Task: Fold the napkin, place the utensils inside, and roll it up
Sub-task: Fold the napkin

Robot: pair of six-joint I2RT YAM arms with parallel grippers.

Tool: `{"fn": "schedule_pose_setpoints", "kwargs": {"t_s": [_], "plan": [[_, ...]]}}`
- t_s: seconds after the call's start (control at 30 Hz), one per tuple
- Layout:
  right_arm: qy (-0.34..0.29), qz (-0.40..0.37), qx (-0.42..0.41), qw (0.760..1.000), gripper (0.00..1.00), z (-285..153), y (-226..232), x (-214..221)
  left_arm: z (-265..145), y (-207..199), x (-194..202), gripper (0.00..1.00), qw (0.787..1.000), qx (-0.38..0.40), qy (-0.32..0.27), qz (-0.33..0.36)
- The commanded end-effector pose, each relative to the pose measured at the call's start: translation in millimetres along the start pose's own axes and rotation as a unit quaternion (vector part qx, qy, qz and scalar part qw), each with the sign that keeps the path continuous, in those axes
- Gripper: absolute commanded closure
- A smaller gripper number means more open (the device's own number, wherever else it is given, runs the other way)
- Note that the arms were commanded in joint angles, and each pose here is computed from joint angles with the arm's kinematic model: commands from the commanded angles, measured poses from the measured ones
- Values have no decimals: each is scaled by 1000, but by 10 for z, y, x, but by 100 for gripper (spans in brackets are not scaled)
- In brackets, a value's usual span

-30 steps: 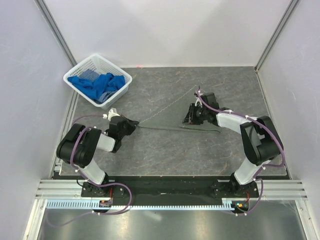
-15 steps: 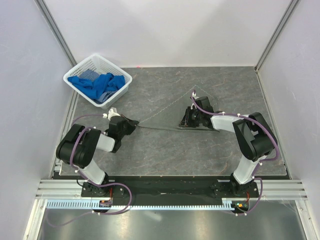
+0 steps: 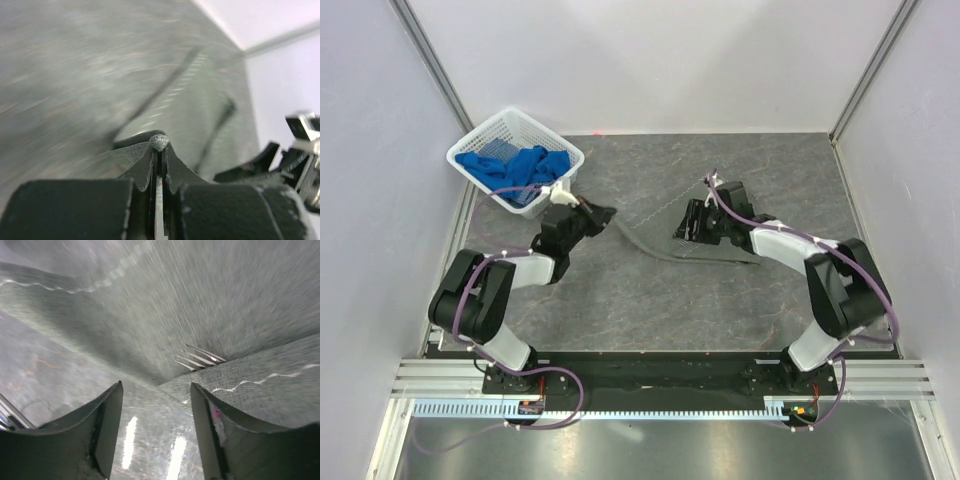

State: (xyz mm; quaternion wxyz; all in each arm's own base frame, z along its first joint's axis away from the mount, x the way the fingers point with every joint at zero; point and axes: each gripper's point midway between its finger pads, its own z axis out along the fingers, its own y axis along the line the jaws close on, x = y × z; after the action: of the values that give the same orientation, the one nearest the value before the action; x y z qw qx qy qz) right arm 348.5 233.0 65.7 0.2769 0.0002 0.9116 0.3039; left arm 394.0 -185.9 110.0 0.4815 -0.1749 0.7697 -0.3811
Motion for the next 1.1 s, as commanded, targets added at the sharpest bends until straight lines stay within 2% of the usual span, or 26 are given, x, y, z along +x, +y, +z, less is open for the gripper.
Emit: {"fn": "schedule_pose_setpoints", "kwargs": {"t_s": [0.0,0.2,0.23,0.27,0.33,0.37,0.43,0.47,0.63,0.73,1.07], "plan": [[-98,-28,10,995,33,-512,172,-658,219,-777,-41,98,989,120,14,87],[-176,-13,65,982,30,-993,-132,-951,489,-1579,374,98,961,234,74,129],[-183,-10,69,981,30,-1039,-164,-967,477,-1719,556,98,952,257,96,134],[-192,-6,75,978,30,-1097,-202,-989,512,-1891,566,98,945,278,94,143],[-209,-2,82,975,29,-1209,-236,-995,554,-2005,912,98,932,303,130,153],[-214,0,84,973,28,-1248,-251,-1002,584,-2178,931,98,924,323,128,161],[-222,0,85,971,28,-1312,-253,-986,630,-2232,1260,98,912,339,161,166],[-224,2,84,971,27,-1332,-258,-989,662,-2360,1296,98,905,355,161,170],[-228,8,77,971,27,-1392,-246,-947,734,-2444,1891,98,875,383,221,198],[-226,7,70,972,27,-1395,-221,-925,731,-2516,2065,98,862,395,237,211],[-228,12,52,972,26,-1417,-157,-903,800,-2400,2589,98,840,399,287,229]]}}
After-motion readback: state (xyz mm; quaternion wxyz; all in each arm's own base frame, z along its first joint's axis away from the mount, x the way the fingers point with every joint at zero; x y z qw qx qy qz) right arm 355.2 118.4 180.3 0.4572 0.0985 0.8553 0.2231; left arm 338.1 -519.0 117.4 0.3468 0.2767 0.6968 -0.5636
